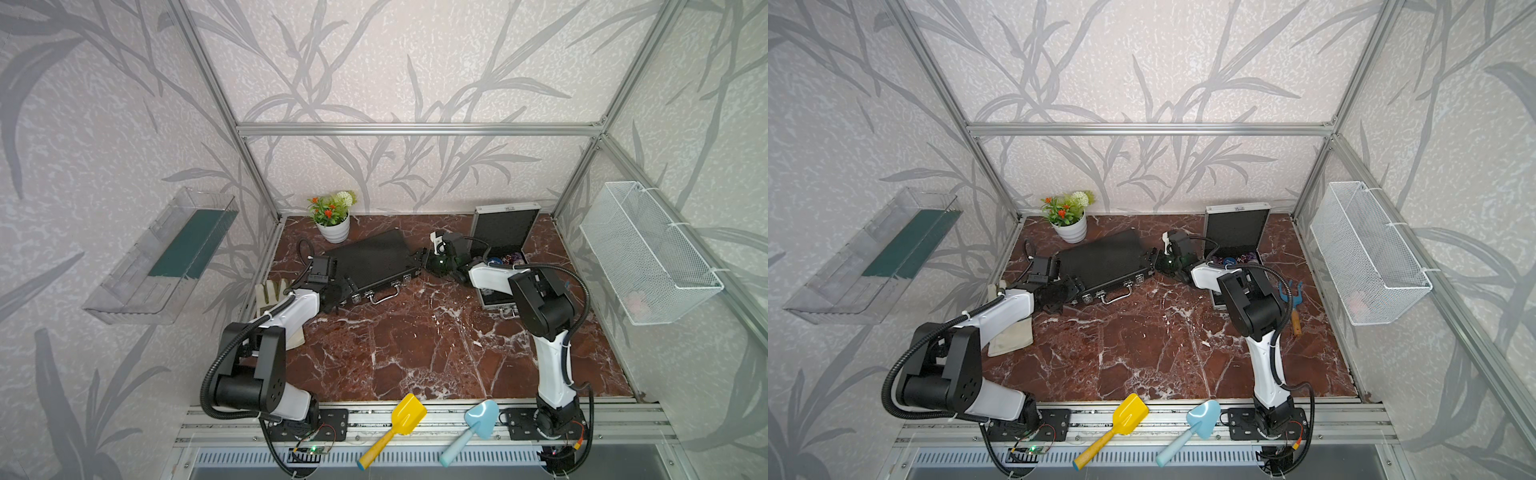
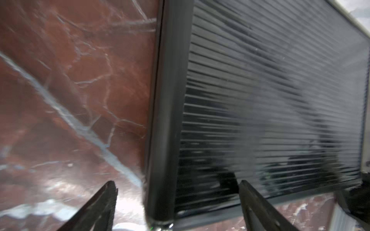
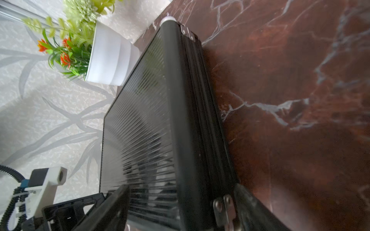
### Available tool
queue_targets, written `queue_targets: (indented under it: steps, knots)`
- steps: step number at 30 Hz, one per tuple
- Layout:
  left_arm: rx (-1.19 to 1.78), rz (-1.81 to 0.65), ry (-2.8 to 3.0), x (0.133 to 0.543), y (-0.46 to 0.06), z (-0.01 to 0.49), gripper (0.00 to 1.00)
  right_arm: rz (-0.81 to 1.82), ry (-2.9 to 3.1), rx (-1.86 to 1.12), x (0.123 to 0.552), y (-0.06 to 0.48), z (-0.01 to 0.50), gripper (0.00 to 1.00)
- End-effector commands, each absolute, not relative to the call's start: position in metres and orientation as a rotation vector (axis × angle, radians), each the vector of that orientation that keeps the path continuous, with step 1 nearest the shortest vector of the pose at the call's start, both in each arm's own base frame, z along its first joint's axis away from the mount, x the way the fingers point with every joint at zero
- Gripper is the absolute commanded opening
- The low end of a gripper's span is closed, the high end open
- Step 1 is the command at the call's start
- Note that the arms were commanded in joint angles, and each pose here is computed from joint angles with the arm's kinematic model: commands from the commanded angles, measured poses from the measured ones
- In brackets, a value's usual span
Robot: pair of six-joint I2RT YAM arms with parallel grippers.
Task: Open the poker set cases
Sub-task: Adjust the poker set case at the center of the board.
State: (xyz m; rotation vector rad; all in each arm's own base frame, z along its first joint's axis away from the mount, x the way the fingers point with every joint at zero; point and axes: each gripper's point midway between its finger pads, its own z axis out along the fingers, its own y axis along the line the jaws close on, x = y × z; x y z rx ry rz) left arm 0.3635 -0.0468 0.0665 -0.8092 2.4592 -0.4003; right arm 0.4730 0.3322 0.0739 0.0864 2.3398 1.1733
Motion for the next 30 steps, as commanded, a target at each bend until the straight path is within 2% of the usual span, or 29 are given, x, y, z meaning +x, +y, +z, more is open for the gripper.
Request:
queue_targets:
  steps: [1,10,17,24,30]
  knots:
    - [-0.803,-0.415,2.469,0.367,-0.048,0.062,0.82,1.168,2.397,0.004,0.463,0.341,0.061,0.76]
    - [-0.767,-0.420,2.529,0.370,-0.059,0.047,0.69,1.141,2.468,-0.124,0.448,0.351,0.047,0.60]
    - [-0.739,-0.427,2.566,0.368,-0.066,0.039,0.54,1.178,2.484,-0.213,0.421,0.353,0.045,0.39]
    - [-0.694,-0.394,2.597,0.362,-0.068,0.036,0.44,1.206,2.491,-0.243,0.399,0.350,0.048,0.35]
    - [-0.691,-0.395,2.608,0.363,-0.069,0.035,0.43,1.178,2.523,-0.309,0.388,0.354,0.044,0.36]
